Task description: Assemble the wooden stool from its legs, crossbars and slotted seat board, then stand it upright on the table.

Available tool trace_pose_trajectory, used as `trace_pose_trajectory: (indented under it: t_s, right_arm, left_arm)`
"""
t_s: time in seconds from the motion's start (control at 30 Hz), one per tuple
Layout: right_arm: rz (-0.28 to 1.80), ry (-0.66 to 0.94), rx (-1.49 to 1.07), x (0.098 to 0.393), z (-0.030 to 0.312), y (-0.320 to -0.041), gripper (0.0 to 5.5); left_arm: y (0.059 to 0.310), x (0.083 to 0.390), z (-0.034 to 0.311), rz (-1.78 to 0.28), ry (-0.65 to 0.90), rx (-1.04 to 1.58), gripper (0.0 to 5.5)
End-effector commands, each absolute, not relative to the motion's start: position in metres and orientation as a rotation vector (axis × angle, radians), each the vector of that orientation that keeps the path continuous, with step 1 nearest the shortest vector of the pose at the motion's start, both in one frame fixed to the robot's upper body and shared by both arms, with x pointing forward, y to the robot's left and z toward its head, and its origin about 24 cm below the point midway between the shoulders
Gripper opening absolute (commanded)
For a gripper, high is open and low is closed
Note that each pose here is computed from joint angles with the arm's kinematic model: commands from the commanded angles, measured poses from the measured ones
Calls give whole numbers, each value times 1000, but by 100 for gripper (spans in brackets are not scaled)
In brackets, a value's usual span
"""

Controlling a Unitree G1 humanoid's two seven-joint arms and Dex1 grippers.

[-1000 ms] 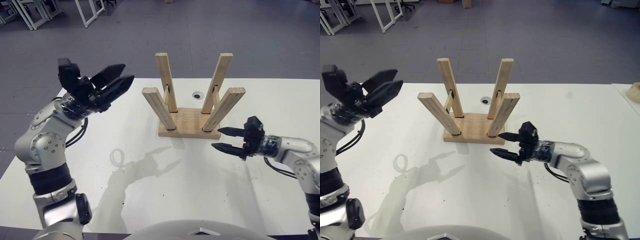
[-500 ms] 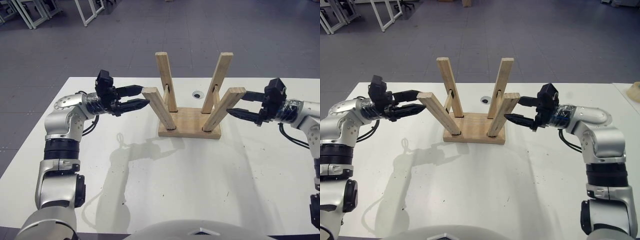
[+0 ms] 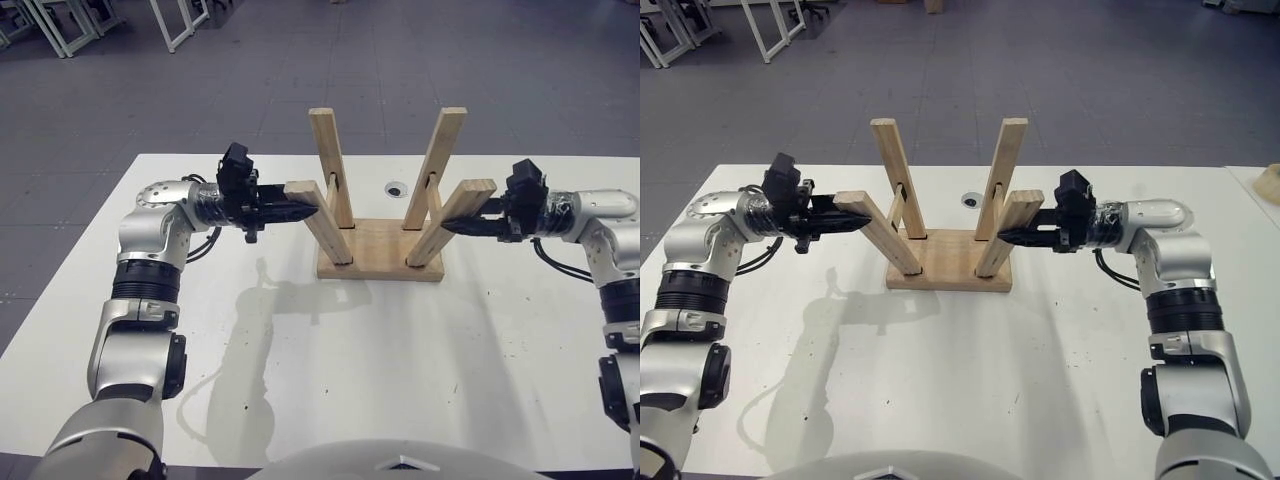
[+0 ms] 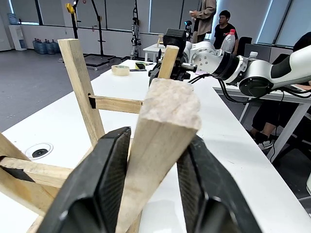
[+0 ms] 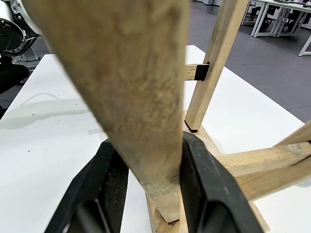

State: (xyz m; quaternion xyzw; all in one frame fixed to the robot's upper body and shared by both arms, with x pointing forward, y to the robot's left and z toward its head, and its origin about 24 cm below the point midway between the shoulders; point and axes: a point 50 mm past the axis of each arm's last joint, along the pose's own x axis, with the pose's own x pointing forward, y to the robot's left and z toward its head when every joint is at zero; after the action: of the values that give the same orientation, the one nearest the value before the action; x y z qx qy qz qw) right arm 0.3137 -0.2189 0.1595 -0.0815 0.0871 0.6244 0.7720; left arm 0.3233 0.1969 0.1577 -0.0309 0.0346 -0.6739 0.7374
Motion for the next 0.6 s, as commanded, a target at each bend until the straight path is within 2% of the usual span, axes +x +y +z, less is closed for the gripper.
trace_pose_trajectory:
  t_s: [0.03,0.23,0.33,0.37,0.47,0.5,0.6]
  right_arm:
    - [1392,229,-92,309,161,-224,131]
    - [1525,232,172,284,194,-240,113]
    - [1476,302,362,295,198,-241,103]
    - [1434,387,458,303,191,-238,141]
    - [1267,647,616,325,160,-225,210]
    - [1224,684,639,331,153,-222,226]
    - [1070,692,680,347,142,-220,290]
  left_arm:
    - [201,310,159,-1553,113,-103,138]
    - [211,273,192,-1639,92,-289,119]
    - [212,280,186,-1558,222,-443,118]
    - [209,286,176,-1504,296,-527,151]
    - [197,303,138,-1336,510,-724,206]
    - [195,308,129,-1290,552,-769,218]
    - [199,328,118,-1130,533,-902,273]
